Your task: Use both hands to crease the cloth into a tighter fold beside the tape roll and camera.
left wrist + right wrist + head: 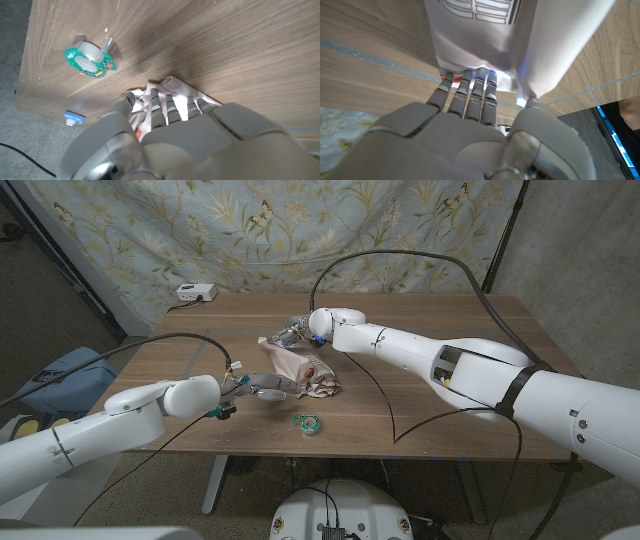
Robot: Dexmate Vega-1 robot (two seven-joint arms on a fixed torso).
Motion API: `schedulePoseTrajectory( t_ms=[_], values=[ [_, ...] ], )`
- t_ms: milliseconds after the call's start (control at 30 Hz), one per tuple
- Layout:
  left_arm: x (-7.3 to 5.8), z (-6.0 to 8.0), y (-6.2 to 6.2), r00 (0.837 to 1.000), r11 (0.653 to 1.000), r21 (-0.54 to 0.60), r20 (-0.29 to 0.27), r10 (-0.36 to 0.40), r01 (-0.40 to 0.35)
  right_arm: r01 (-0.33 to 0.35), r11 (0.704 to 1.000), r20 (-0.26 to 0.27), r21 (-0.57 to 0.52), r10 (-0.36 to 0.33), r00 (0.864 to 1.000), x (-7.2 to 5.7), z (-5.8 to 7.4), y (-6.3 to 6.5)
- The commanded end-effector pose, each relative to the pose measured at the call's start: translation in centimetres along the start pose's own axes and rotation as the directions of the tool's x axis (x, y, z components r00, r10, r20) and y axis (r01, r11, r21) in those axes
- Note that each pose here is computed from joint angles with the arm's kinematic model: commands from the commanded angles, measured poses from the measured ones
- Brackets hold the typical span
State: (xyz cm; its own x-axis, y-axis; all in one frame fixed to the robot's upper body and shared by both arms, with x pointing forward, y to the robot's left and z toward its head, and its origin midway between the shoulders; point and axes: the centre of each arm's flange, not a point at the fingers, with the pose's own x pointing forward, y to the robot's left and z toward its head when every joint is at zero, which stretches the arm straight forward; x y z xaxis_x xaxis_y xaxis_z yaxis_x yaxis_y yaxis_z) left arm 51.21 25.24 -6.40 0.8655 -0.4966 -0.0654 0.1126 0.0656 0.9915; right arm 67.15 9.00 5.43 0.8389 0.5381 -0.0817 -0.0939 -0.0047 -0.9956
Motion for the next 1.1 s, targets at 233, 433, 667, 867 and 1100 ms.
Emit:
schedulePoseTrajectory(
  t_ms=[233,433,667,867,1100],
  values=[
    [0.2,-0.2,0.2,1.0,1.0,-0.003,0.004,0.003,-0.003,0.031,1.0,0.008,0.004,-0.031,0.999,-1.7,0.0,-1.3],
    [0.3,-0.2,0.2,1.0,1.0,-0.001,0.003,0.005,-0.005,0.04,0.999,0.004,-0.001,-0.04,0.999,-2.7,0.0,-1.6],
    [0.3,-0.1,0.2,1.0,1.0,0.001,0.004,0.005,-0.005,0.06,0.998,-0.002,-0.012,-0.06,0.998,-4.0,-0.3,-1.4],
    [0.3,0.0,0.2,1.0,1.0,0.003,0.009,0.005,-0.005,0.072,0.997,-0.014,-0.023,-0.072,0.997,-5.1,-0.7,-1.1],
    [0.4,0.1,0.3,1.0,1.0,0.01,0.013,0.003,-0.003,0.08,0.997,-0.029,-0.019,-0.081,0.996,-6.4,-1.2,-0.7]
  ],
)
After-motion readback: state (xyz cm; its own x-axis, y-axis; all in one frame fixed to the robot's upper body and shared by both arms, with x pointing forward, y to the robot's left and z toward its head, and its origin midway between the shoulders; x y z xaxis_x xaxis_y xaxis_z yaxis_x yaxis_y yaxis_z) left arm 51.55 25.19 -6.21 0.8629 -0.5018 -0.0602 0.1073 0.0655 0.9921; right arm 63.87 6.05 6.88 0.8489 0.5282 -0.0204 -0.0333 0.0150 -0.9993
